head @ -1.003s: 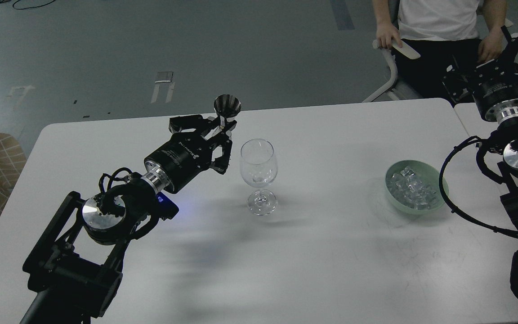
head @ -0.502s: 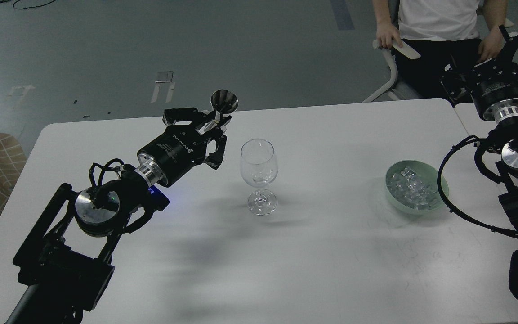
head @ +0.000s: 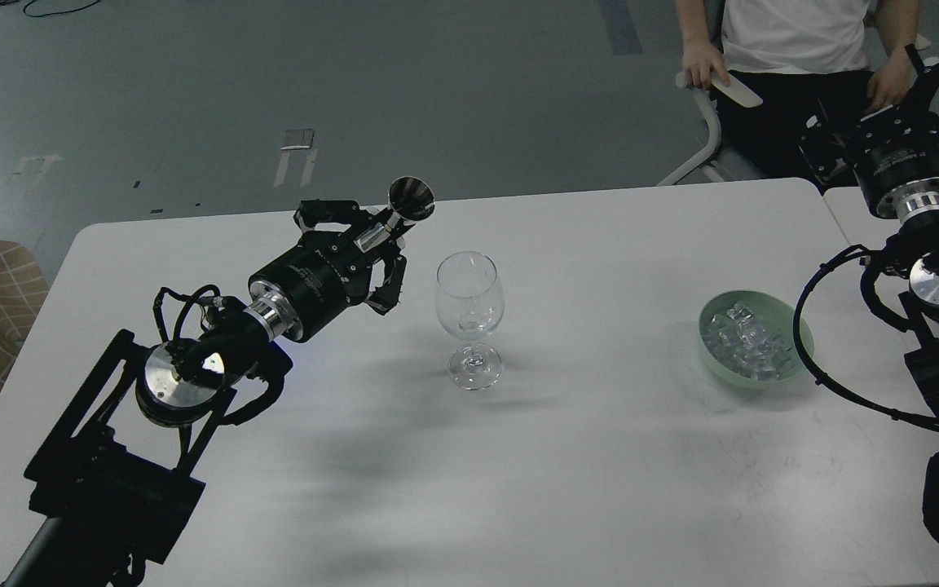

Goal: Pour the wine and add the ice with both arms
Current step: 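Tilt the jigger over the wine glass rim with the left gripper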

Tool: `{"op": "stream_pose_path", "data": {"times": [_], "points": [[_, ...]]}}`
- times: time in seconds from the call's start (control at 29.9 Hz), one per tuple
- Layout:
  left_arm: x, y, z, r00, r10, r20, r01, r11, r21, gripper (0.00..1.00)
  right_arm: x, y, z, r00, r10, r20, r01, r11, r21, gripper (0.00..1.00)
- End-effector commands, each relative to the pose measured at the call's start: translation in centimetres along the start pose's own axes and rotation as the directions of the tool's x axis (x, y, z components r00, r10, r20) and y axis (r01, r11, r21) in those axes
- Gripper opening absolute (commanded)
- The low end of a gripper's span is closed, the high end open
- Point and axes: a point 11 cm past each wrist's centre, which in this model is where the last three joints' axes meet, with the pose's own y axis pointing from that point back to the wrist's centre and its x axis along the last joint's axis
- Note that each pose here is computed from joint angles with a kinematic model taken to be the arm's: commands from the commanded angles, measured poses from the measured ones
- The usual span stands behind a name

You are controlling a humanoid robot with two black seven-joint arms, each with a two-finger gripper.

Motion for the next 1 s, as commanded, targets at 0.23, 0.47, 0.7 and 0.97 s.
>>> {"op": "stream_pose_path", "data": {"times": [0.23,0.47,0.7,0.97], "points": [[-1.9,0.2,0.1,0.996,-0.037,0.082,0.038,0.999,-0.007,0.08,-0.1,0.0,0.2,1.0,-0.002,0.004,0.002,1.0,-0.002,1.0],[-2.2,0.1,-0.9,0.986,-0.03,0.165,0.026,0.999,0.029,0.07,0.0,0.0,0.1,1.0,-0.002,0.002,0.002,1.0,-0.001,1.0],[-1.9,0.2,-0.8,0.976,-0.014,0.218,0.008,1.0,0.028,0.07,-0.1,0.0,0.1,1.0,-0.005,0.003,0.005,1.0,-0.001,1.0],[-1.5,0.4,-0.2,0.964,0.005,0.265,-0.01,1.0,0.016,0.07,-0.2,0.0,0.1,1.0,-0.008,0.003,0.008,1.0,-0.001,1.0]]}}
